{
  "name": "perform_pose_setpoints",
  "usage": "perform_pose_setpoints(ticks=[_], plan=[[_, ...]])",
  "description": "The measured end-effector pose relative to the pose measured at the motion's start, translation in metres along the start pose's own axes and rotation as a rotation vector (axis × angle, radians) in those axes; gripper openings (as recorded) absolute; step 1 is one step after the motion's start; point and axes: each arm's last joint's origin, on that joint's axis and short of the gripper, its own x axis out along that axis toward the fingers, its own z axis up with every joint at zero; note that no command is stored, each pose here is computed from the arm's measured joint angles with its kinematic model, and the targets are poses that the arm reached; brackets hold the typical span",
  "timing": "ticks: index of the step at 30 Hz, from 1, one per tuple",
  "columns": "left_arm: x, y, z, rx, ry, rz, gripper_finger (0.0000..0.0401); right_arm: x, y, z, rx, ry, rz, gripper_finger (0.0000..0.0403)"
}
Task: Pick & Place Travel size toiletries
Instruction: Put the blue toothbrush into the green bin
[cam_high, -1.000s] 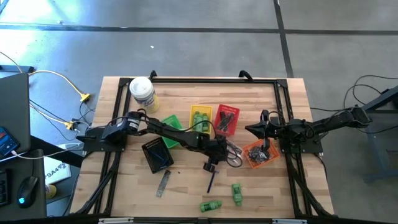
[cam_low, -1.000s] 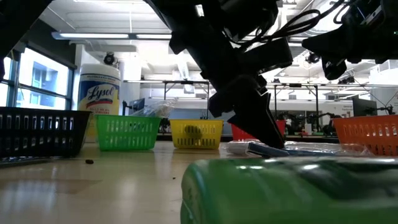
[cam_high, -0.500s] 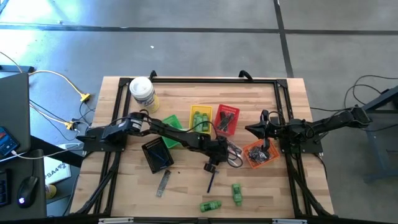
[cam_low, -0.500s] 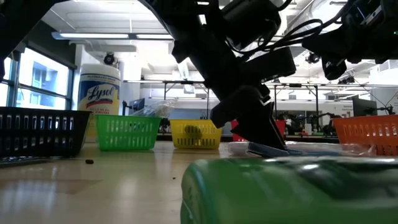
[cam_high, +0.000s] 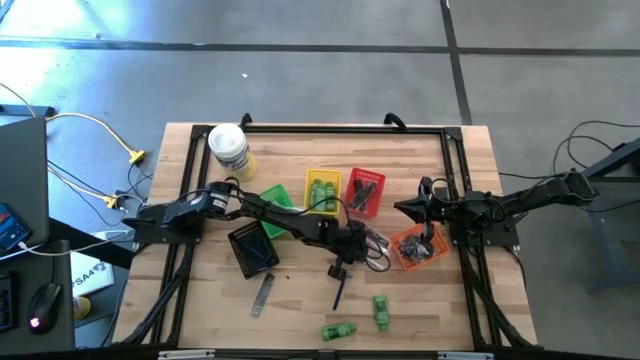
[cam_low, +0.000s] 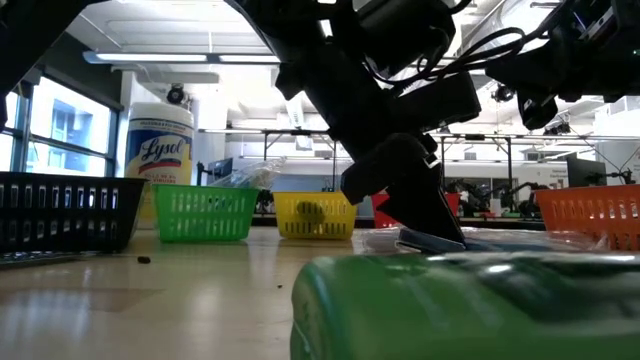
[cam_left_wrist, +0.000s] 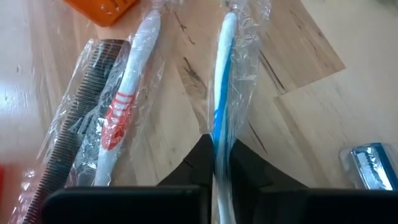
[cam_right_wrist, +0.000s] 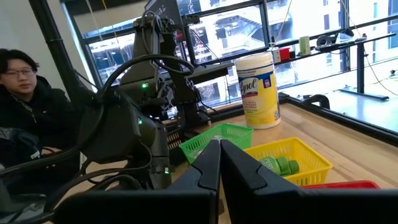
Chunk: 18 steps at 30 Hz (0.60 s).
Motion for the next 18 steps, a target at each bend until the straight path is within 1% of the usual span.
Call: perform_pose_setpoints(ticks=[4, 7, 10, 14, 16, 18], plan=[[-0.007, -0.002, 0.003, 0.028, 0.006, -0.004, 0.0035, 0.000, 0.000, 0.000, 0.000, 0.000, 0.000, 0.0004], [-0.019, -0.002, 0.005, 0.050, 0.029, -0.012, 0.0027, 0.000, 0.000, 0.000, 0.000, 0.000, 0.000, 0.0004], [-0.037, 0.000, 0.011, 0.055, 0.035, -0.015, 0.0012, 0.000, 0.000, 0.000, 0.004, 0.004, 0.012, 0.0004], [-0.069, 0.004, 0.023, 0.066, 0.017, -0.008, 0.0012, 0.000, 0.002, 0.000, 0.005, 0.013, 0.060, 0.0004], [-0.081, 0.004, 0.023, 0.081, 0.037, -0.011, 0.0015, 0.000, 0.002, 0.000, 0.017, 0.014, 0.060, 0.0004], [-0.094, 0.005, 0.028, 0.084, 0.018, -0.016, 0.0017, 0.000, 0.002, -0.001, 0.029, 0.017, 0.067, 0.0004]])
